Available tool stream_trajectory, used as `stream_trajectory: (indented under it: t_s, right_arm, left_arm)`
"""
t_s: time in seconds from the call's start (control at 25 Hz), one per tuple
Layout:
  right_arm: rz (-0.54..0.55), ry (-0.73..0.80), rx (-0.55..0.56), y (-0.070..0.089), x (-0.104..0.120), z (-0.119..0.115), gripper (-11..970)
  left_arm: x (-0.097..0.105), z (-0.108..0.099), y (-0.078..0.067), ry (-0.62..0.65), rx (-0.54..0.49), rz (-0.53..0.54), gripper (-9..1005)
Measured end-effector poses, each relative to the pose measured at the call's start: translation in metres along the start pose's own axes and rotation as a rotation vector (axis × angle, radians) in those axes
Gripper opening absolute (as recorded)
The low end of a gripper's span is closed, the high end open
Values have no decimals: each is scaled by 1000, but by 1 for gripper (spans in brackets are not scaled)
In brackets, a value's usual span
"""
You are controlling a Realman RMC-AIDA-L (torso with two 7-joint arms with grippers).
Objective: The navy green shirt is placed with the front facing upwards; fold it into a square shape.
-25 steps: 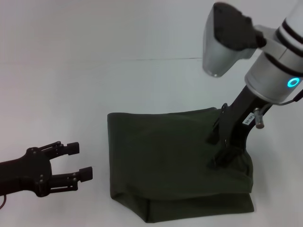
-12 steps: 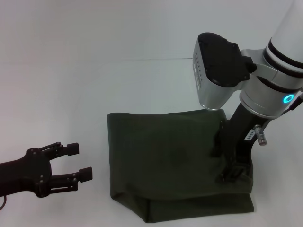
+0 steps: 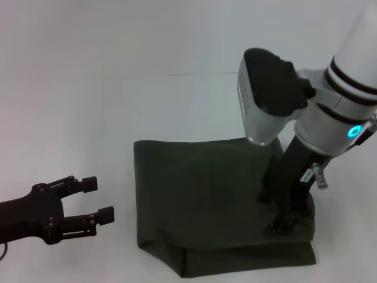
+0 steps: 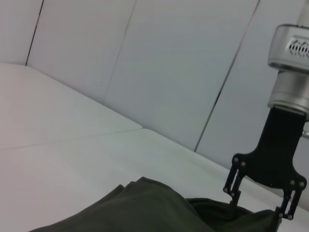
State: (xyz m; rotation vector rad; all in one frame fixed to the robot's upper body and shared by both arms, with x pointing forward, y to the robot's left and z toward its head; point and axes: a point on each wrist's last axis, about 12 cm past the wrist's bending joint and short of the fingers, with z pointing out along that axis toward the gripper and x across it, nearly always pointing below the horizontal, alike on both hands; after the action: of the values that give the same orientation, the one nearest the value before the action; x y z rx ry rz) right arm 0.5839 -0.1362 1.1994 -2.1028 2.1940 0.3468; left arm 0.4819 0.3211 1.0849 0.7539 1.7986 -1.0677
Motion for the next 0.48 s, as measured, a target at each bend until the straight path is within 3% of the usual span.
stream_trajectory:
  t_s: [0.48]
  right_arm:
    - [14,63,4,6,9,23,657]
  left_arm:
    - [-2,-1,1,-1,-4,8,920]
